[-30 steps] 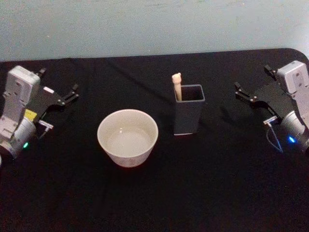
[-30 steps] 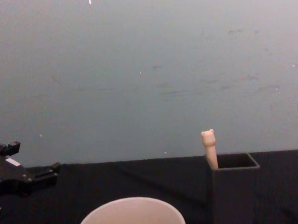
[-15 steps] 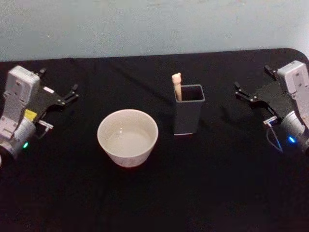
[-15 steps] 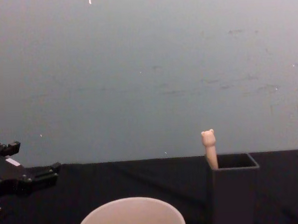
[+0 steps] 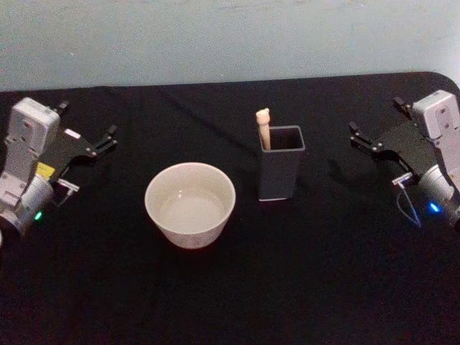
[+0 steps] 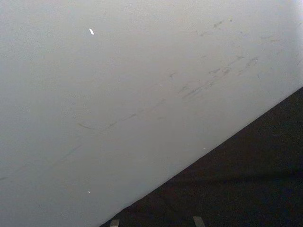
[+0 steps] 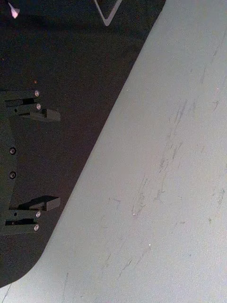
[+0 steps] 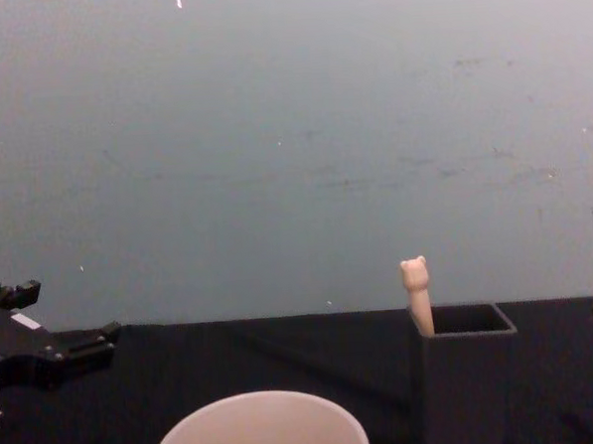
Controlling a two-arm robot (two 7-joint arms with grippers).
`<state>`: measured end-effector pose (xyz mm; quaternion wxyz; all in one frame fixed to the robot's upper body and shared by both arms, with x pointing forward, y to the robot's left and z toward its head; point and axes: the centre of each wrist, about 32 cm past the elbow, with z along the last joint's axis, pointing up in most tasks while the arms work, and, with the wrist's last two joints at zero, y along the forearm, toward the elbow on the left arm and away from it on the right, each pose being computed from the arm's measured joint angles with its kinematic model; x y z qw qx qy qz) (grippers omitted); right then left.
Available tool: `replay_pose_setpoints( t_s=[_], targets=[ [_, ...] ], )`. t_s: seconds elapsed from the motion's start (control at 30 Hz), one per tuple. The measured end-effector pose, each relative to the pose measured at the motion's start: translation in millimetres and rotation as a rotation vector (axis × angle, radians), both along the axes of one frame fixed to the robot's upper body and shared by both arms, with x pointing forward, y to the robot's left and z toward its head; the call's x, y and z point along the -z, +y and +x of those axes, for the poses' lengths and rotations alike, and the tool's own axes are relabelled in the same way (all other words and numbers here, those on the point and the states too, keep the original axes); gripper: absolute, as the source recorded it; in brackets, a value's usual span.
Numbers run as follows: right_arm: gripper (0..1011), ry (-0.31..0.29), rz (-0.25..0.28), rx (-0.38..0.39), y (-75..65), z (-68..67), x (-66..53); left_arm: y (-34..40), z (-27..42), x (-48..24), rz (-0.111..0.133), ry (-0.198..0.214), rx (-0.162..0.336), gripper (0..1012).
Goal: Pick up the stirring spoon with one hand, stir inside the cup, then place it back in its original position.
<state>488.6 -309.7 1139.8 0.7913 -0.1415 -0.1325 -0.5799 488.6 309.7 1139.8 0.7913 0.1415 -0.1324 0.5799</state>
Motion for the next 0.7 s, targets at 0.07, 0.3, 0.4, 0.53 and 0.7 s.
replay_pose_setpoints(
  t_s=[0.07,0.3,0.4,0.53,0.7],
  targets=[
    [1002,0.000,0.000,0.000,0.0,0.0,0.0,0.0,0.0,0.0,0.000,0.000,0.000,1001],
    [1002,0.000,0.000,0.000,0.0,0.0,0.0,0.0,0.0,0.0,0.000,0.000,0.000,1001],
    [1002,0.000,0.000,0.000,0.0,0.0,0.0,0.0,0.0,0.0,0.000,0.000,0.000,1001],
    [1002,0.002,0.011,-0.014,-0.4,-1.2,-2.5,0.0,0.0,0.0,0.000,0.000,0.000,1001],
    [1002,0.007,0.046,-0.047,-0.3,-5.0,-12.3,0.0,0.0,0.0,0.000,0.000,0.000,1001]
  ],
)
